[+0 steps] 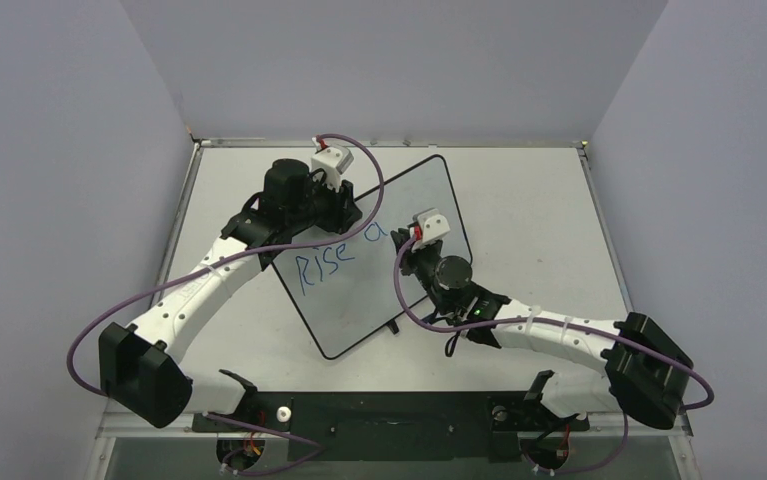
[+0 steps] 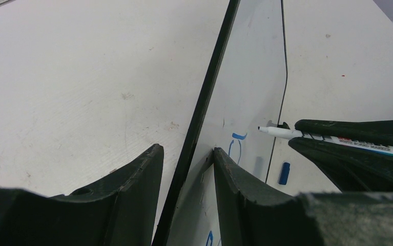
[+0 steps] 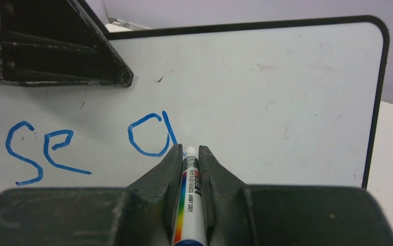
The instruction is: Write a sentence on the whiteboard
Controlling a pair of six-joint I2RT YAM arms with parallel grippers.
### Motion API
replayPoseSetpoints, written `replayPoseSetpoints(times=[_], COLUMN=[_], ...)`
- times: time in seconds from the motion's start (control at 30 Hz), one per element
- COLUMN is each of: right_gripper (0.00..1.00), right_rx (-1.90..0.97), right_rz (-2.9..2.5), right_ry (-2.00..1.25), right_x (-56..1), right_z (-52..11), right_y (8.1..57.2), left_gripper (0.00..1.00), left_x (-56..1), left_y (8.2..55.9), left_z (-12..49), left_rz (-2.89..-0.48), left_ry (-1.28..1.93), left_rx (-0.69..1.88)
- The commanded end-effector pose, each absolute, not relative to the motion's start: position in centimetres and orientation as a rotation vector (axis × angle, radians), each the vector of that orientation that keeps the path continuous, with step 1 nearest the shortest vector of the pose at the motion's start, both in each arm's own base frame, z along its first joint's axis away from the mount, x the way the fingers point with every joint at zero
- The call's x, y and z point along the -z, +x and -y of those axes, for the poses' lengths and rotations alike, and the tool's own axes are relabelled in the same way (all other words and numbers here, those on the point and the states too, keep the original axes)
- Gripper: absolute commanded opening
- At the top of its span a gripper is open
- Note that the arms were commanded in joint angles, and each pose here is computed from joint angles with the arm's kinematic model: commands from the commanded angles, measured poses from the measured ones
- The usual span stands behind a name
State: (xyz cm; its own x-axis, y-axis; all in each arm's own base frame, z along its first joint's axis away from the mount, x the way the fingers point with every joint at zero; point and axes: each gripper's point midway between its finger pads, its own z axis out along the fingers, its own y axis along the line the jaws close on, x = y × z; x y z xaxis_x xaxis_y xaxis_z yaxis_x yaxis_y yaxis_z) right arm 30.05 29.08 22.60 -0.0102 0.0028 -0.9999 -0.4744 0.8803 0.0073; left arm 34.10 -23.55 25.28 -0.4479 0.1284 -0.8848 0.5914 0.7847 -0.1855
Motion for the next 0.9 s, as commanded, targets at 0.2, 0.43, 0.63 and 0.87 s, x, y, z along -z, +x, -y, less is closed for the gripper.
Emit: replayPoseSetpoints(times=[0.2, 0.43, 0.63, 0.87], right_gripper=[0.0, 0.0, 0.0, 0.0], right_rx=[-0.424, -0.423, -0.419, -0.413], right_rz=[-1.416, -1.41, -1.414, -1.433], right_ry=[-0.314, -0.309, -0.309, -0.316], right_x=[-29.9, -30.7, -31.3, -30.7], right_z=[-29.1, -30.2, -31.0, -31.5], right_y=[30.6, 31.5, 32.1, 32.5], left_gripper=[0.0, 0.0, 0.0, 0.0], left_x=[-30.2, -30.5, -30.6, -31.0], left_y=[34.2, 34.2, 34.1, 33.9], left_z=[23.9, 23.7, 23.7, 23.9], left_rz=[-1.816, -1.81, -1.803, -1.791], left_ry=[0.551, 0.547, 0.55, 0.553], left_rx=[0.611, 0.6, 0.603, 0.62])
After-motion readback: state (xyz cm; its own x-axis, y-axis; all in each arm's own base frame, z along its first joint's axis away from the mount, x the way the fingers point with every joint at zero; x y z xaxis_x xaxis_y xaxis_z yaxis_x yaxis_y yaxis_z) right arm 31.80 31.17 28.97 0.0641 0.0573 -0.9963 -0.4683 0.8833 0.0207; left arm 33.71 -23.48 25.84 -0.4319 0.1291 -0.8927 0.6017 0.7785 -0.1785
